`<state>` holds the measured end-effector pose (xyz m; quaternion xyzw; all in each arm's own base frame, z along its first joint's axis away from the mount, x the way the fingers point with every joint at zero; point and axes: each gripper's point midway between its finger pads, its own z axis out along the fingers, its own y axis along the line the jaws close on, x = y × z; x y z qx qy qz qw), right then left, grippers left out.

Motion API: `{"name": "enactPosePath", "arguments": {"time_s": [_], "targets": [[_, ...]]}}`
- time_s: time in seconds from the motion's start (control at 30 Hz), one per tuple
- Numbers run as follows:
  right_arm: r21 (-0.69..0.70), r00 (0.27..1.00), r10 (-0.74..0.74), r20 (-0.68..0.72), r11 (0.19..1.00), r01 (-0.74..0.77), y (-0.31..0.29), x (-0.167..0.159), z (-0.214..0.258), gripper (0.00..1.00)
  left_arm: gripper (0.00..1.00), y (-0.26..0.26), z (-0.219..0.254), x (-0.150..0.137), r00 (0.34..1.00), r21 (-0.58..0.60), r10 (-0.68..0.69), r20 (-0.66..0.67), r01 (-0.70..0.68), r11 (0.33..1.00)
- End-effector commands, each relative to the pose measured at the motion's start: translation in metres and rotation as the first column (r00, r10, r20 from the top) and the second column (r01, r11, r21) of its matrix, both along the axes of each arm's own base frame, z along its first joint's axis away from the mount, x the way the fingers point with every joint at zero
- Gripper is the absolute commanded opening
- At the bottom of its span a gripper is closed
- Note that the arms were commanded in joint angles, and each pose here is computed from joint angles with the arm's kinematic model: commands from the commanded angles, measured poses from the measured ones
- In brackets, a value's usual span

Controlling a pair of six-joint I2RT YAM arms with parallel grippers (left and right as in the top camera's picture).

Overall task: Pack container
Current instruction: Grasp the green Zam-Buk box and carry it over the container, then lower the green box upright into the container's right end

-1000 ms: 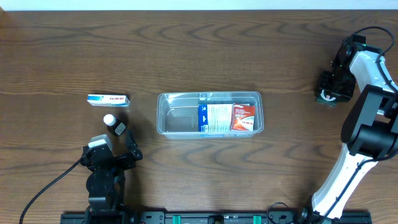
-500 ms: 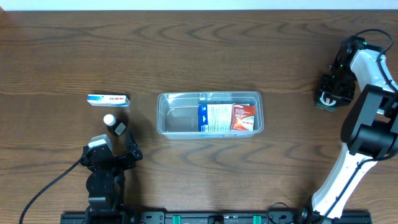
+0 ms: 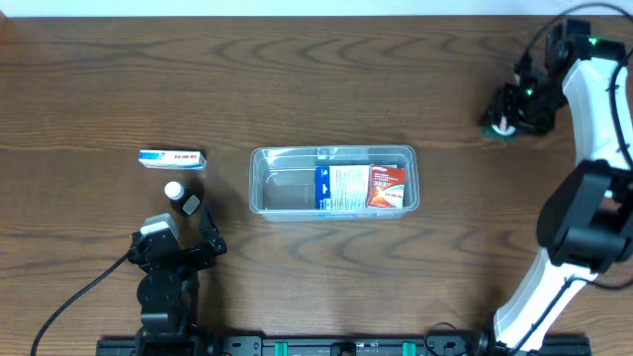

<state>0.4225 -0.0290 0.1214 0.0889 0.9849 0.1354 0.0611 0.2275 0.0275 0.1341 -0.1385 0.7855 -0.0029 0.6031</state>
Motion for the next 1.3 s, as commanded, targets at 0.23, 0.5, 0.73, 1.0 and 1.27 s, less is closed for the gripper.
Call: {"name": "enactPosePath", "arguments": {"time_s": [0.23,0.5,0.73,1.0,1.27], "targets": [[0.129,0.942,0.256,0.217,0.949,-0.287,0.118,-0.018,0.089,0.54,0.98,0.001,-0.013,-0.002,0.999,-0.001,0.007,-0.038,-0.007,1.0],[0.07,0.888,0.445,0.12,0.888,-0.454,0.183,-0.059,0.076,0.53,0.98,0.001,-0.013,-0.002,0.999,-0.001,0.007,-0.038,-0.007,1.0],[-0.049,0.87,0.492,0.015,0.87,-0.491,0.207,-0.085,0.054,0.54,0.98,0.001,-0.013,-0.002,0.999,-0.001,0.007,-0.038,-0.007,1.0],[-0.13,0.917,0.39,-0.082,0.908,-0.398,0.203,-0.098,0.023,0.52,0.98,0.001,-0.012,-0.002,0.999,-0.001,0.007,-0.038,-0.007,1.0],[-0.132,0.937,0.308,-0.163,0.935,-0.33,0.198,-0.114,-0.022,0.45,0.98,0.001,-0.013,-0.002,0.999,-0.001,0.007,-0.038,-0.007,1.0]]}}
